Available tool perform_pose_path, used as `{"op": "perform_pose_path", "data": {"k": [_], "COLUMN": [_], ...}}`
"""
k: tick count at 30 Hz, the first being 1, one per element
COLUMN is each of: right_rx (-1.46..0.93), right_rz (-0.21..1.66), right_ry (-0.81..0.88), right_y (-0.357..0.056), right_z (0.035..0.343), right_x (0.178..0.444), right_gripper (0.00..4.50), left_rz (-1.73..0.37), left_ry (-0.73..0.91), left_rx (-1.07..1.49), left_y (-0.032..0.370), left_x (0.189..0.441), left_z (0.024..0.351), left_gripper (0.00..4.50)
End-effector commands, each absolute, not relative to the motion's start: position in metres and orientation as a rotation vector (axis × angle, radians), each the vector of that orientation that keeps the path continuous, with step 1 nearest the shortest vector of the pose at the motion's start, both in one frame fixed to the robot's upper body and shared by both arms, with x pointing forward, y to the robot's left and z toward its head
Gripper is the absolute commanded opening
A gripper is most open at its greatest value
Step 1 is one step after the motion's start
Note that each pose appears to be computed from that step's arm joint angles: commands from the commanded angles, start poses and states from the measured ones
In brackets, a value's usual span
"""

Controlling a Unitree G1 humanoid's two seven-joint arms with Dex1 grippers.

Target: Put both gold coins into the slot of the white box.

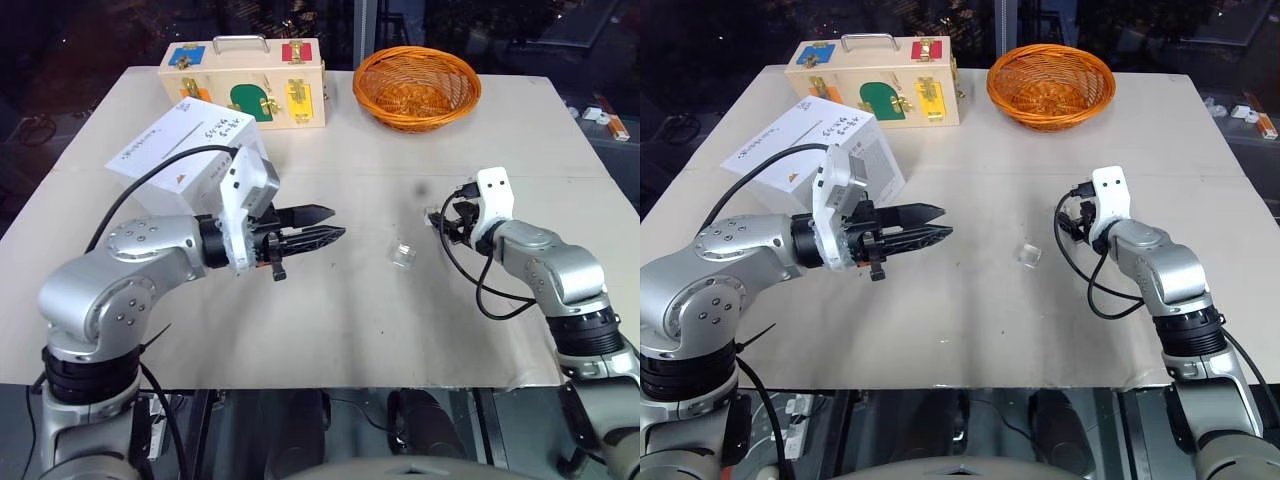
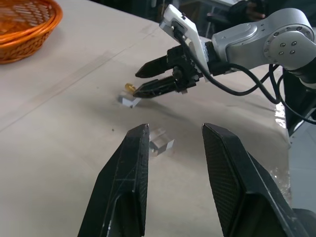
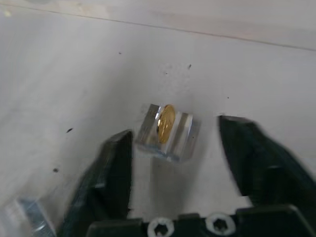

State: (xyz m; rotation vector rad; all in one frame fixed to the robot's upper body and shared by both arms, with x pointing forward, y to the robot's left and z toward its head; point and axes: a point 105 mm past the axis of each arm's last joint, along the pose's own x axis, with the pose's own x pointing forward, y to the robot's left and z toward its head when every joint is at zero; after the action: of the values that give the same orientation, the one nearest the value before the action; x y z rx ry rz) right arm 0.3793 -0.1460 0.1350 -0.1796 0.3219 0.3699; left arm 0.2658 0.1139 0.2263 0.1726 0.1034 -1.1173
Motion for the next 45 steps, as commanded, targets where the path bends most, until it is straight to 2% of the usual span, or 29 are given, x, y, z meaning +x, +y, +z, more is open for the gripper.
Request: {"op": "perform_pose_path", "data": {"k": [1, 12, 14, 17, 18, 29, 37, 45], "right_rx": [-0.173, -0.169, -0.169, -0.164, -0.159, -0.153, -0.082, -0.047], "right_rz": [0.361, 0.356, 0.356, 0.362, 0.358, 0.363, 0.378, 0.405], "right_ry": [0.233, 0.227, 0.228, 0.25, 0.256, 0.259, 0.195, 0.181], "right_y": [-0.145, -0.143, -0.142, -0.143, -0.144, -0.146, -0.147, -0.147], "right_z": [0.16, 0.163, 0.163, 0.158, 0.156, 0.157, 0.174, 0.176], "right_x": [0.382, 0.384, 0.385, 0.383, 0.383, 0.382, 0.382, 0.377], "right_gripper": [1.88, 1.88, 1.37, 0.22, 0.03, 0.03, 0.03, 0.03], "left_rz": [-1.126, -1.116, -1.112, -1.115, -1.115, -1.117, -1.122, -1.129], "left_ry": [0.06, 0.059, 0.055, 0.048, 0.046, 0.043, 0.049, 0.05], "left_rx": [0.213, 0.217, 0.218, 0.218, 0.217, 0.207, 0.192, 0.171], "left_y": [0.112, 0.112, 0.113, 0.112, 0.113, 0.114, 0.114, 0.113], "left_x": [0.257, 0.256, 0.257, 0.257, 0.257, 0.258, 0.259, 0.259], "left_z": [0.233, 0.232, 0.232, 0.232, 0.233, 0.232, 0.23, 0.228], "left_gripper": [1.69, 1.69, 1.69, 1.69, 1.69, 1.69, 1.69, 1.69]}}
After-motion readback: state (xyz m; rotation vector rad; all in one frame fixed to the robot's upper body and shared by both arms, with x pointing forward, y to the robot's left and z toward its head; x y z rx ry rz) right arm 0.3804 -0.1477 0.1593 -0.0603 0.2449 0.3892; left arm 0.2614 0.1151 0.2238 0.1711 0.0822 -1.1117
